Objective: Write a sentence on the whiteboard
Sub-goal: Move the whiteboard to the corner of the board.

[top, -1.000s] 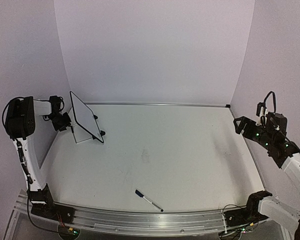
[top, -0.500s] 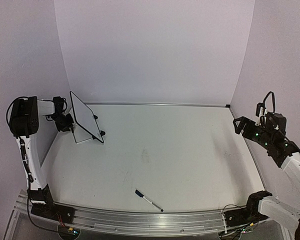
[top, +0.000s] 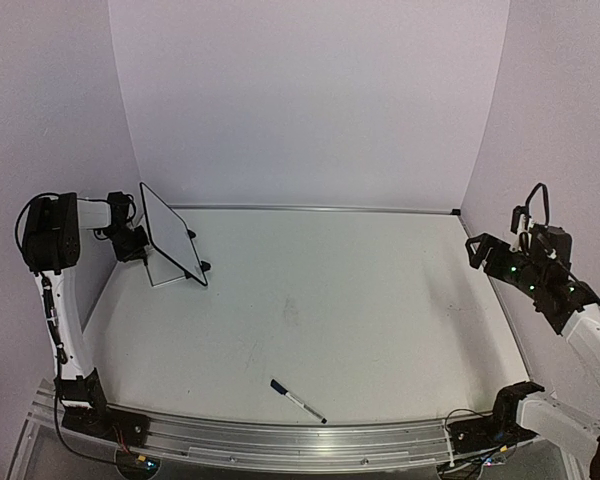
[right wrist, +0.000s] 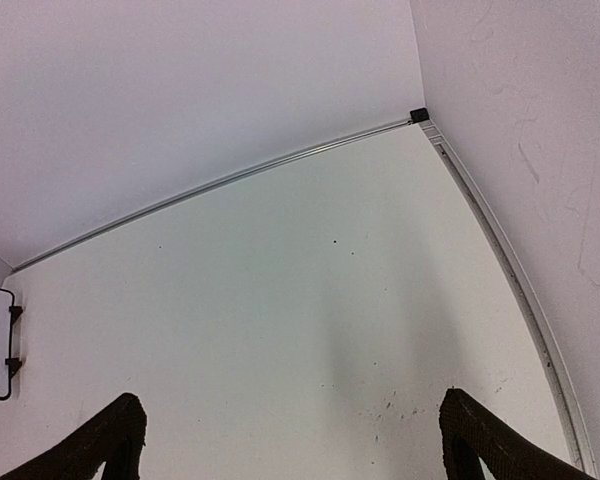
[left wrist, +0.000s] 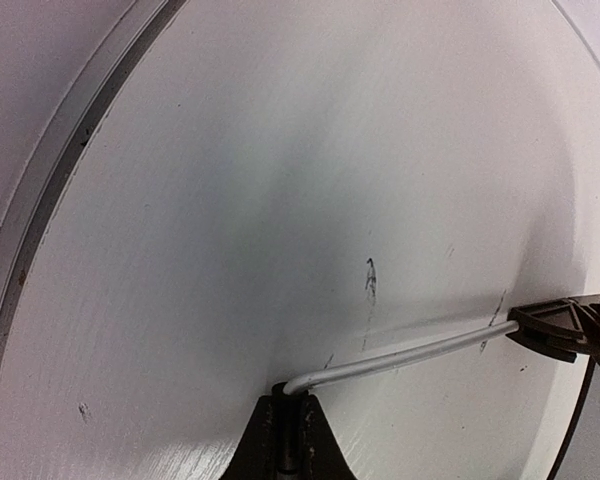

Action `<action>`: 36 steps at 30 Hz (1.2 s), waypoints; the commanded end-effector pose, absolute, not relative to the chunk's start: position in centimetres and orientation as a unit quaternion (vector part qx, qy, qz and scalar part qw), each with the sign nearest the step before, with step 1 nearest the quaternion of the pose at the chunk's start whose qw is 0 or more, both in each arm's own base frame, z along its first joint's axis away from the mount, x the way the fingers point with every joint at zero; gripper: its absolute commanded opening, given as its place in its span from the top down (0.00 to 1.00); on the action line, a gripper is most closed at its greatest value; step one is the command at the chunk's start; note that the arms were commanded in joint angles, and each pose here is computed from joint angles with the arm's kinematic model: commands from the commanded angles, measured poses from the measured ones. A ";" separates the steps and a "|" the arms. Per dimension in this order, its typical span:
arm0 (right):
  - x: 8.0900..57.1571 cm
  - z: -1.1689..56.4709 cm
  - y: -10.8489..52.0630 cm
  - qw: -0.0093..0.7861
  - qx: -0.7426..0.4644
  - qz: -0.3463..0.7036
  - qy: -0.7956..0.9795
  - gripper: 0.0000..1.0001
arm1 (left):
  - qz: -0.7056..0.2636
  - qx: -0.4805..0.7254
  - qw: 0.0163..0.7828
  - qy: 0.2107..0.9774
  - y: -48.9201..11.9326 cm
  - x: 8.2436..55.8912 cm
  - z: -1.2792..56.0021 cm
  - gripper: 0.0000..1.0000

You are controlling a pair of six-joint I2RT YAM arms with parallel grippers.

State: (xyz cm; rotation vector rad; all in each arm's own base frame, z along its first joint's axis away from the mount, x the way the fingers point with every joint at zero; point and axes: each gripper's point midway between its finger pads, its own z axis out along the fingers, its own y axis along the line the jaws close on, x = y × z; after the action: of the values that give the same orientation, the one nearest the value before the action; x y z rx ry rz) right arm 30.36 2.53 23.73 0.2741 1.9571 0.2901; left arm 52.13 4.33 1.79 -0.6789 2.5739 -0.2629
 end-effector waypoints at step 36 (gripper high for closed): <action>29.6 18.8 29.9 0.430 -0.305 0.236 0.816 0.33 | -0.338 0.159 0.174 0.911 -23.7 47.1 3.1 1.00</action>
State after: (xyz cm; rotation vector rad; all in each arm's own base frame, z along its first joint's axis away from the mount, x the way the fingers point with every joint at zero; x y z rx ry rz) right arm 28.92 25.09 16.81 -0.6494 2.1730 0.5779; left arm 49.19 -19.32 2.12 0.3146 2.6095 -0.7505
